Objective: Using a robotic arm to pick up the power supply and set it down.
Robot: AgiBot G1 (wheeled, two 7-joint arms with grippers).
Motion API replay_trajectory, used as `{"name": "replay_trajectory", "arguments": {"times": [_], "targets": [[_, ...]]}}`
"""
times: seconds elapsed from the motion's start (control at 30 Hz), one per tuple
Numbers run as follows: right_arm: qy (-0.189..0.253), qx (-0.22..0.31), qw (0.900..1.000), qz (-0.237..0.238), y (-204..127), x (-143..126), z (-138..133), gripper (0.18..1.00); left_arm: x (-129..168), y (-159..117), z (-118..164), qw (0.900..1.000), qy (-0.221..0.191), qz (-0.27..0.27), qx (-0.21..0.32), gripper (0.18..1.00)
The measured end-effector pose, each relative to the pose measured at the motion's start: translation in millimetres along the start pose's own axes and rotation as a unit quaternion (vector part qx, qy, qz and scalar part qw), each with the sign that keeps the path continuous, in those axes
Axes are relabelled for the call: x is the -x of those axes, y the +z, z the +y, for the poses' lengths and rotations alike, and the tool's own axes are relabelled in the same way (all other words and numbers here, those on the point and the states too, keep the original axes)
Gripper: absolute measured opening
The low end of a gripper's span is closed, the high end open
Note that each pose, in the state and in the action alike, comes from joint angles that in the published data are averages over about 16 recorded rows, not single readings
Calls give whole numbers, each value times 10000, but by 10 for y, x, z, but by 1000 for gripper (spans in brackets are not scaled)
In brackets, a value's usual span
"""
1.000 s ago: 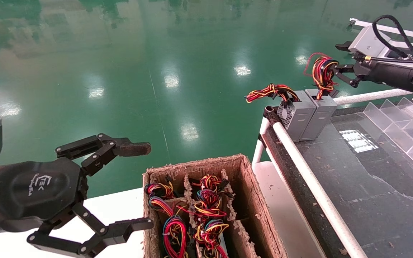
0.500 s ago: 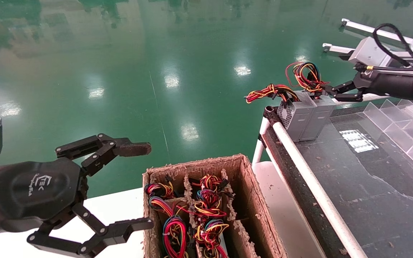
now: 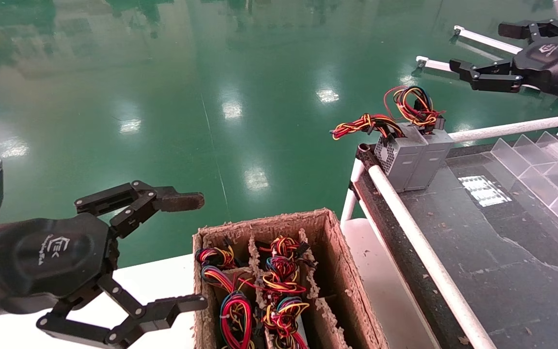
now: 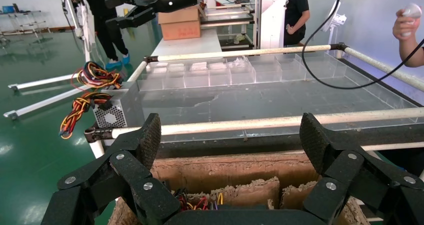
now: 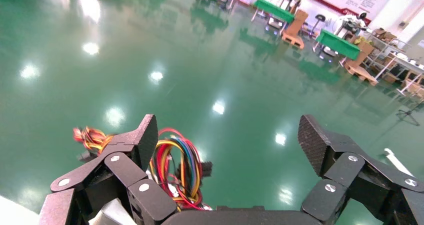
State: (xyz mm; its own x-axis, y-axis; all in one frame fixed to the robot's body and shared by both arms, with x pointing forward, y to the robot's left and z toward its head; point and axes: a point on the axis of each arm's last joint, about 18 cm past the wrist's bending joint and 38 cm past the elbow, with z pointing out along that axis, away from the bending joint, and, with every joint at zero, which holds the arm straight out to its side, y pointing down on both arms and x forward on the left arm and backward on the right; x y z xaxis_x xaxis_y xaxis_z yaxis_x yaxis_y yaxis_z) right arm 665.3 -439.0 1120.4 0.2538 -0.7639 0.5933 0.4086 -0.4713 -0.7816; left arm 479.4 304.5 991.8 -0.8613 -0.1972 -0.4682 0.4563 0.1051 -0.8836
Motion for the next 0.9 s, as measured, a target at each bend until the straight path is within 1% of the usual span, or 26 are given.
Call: {"name": "replay_trajectory", "arguments": {"times": [0.13, 0.3, 0.6, 0.9], "targets": [[281, -252, 9993, 23, -66, -10, -14, 979, 0, 0, 0, 10000, 0, -1, 0, 1001], [427, -481, 9979, -22, -138, 9, -19, 995, 1, 0, 0, 10000, -1, -2, -1, 1001], [459, -808, 9952, -310, -257, 155, -44, 1000, 1, 0, 0, 10000, -1, -2, -1, 1001], [494, -1100, 9896, -785, -389, 415, -100, 1000, 1, 0, 0, 10000, -1, -2, -1, 1001]]}}
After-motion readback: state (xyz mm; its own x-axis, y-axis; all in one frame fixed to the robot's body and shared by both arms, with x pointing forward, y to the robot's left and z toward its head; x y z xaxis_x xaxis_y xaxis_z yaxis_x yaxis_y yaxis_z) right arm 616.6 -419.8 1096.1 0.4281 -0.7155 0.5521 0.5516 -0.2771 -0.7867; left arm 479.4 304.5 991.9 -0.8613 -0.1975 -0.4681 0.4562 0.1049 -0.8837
